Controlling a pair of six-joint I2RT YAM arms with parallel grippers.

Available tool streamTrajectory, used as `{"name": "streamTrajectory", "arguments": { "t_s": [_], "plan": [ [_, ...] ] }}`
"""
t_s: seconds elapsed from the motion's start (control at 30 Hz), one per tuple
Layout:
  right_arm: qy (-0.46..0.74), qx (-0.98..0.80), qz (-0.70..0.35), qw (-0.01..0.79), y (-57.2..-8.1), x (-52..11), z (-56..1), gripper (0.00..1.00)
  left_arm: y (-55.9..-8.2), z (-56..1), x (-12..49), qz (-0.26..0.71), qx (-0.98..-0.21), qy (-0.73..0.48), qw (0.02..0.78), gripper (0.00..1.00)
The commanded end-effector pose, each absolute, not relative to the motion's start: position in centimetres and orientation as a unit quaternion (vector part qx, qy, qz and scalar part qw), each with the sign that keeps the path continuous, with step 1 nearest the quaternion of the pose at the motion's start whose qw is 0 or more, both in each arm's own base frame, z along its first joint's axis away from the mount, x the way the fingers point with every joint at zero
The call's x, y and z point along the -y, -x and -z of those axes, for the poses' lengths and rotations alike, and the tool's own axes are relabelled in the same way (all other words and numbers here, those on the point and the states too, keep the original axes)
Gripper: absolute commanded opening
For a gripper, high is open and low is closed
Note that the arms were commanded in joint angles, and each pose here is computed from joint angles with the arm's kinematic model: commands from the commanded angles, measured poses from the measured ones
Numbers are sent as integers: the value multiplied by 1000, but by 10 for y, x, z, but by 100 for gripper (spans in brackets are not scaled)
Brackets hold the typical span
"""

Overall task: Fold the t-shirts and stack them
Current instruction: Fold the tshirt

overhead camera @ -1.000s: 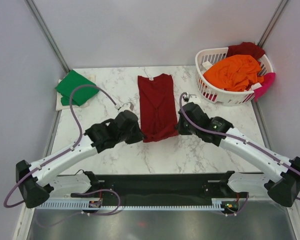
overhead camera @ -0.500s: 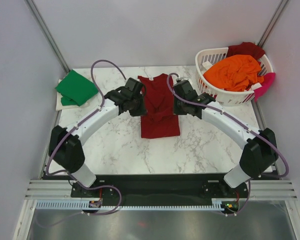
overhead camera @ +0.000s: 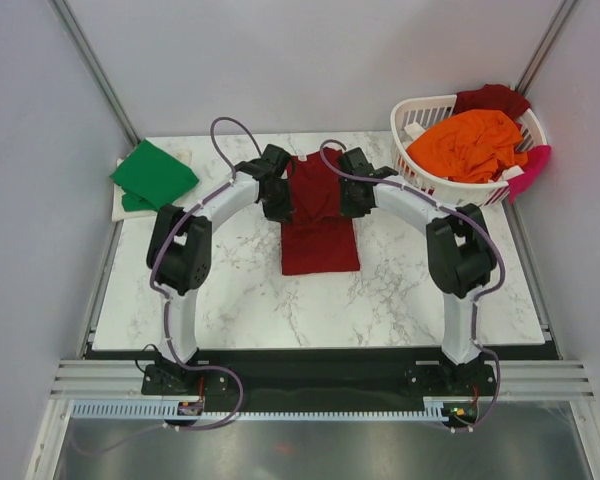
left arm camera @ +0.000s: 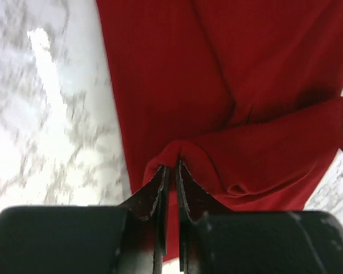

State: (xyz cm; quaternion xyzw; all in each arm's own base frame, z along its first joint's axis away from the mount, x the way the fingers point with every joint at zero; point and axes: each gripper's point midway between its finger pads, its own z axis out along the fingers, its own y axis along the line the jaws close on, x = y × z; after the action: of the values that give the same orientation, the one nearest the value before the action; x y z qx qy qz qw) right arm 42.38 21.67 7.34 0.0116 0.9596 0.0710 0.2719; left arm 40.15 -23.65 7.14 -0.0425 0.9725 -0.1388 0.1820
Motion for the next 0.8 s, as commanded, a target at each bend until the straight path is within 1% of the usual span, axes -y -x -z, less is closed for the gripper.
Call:
{"name": "streamTrajectory", "arguments": {
  "t_s": [0.0,0.03,0.07,0.1,0.13,0.17,0.23,0.27,0.3,0.37,0.4,0.43,0.47,0.5,0.53,0.57,0.6,0.63,0.67,0.7,0.73,0.77],
  "plan": [
    [-7,-957,-68,284,-460,-212,-72,49,-434,-67,246,165,-968,14,188,15],
    [-8,-955,-72,288,-477,-216,-73,65,-446,-76,249,173,-964,16,200,23],
    [-8,-954,-72,290,-487,-211,-76,74,-455,-78,244,175,-963,24,205,41],
    [-2,-959,-62,277,-490,-206,-70,83,-459,-80,241,173,-963,28,206,45],
    [-5,-951,-67,301,-505,-204,-92,85,-469,-93,240,177,-958,29,224,55],
    [-6,-949,-68,307,-509,-201,-101,88,-476,-98,230,169,-957,31,232,60],
    [-9,-937,-64,343,-516,-192,-137,89,-486,-119,225,169,-951,23,257,64],
    [-12,-933,-61,355,-517,-188,-148,90,-491,-126,217,155,-950,25,270,69],
    [-11,-927,-58,371,-511,-182,-168,90,-491,-134,213,145,-949,14,280,70],
    [-15,-923,-52,382,-501,-174,-184,90,-492,-160,202,127,-941,12,312,72],
    [-18,-912,-63,406,-493,-172,-210,90,-490,-166,200,124,-940,10,318,72],
    [-17,-919,-64,389,-479,-169,-195,90,-483,-166,198,123,-941,10,314,71],
    [-15,-918,-77,388,-471,-171,-195,89,-476,-182,198,129,-936,8,327,70],
    [-5,-904,-122,409,-463,-181,-215,84,-469,-182,200,132,-938,10,322,68],
    [4,-913,-141,382,-445,-186,-191,80,-457,-173,201,131,-942,8,309,67],
    [9,-911,-166,378,-438,-193,-189,74,-445,-177,210,139,-941,-3,309,66],
    [27,-898,-219,382,-430,-209,-198,50,-437,-173,215,141,-943,-5,303,65],
    [32,-903,-234,359,-418,-213,-178,40,-421,-156,218,140,-950,-6,280,64],
    [33,-902,-250,351,-416,-218,-172,32,-410,-153,236,166,-948,-20,272,61],
    [40,-905,-267,330,-412,-226,-158,16,-402,-155,245,184,-945,-18,270,60],
    [41,-909,-271,315,-411,-229,-149,11,-387,-136,248,187,-950,-19,249,59],
    [42,-911,-277,303,-410,-232,-142,6,-380,-135,267,212,-944,-26,250,57]
  ]
}}
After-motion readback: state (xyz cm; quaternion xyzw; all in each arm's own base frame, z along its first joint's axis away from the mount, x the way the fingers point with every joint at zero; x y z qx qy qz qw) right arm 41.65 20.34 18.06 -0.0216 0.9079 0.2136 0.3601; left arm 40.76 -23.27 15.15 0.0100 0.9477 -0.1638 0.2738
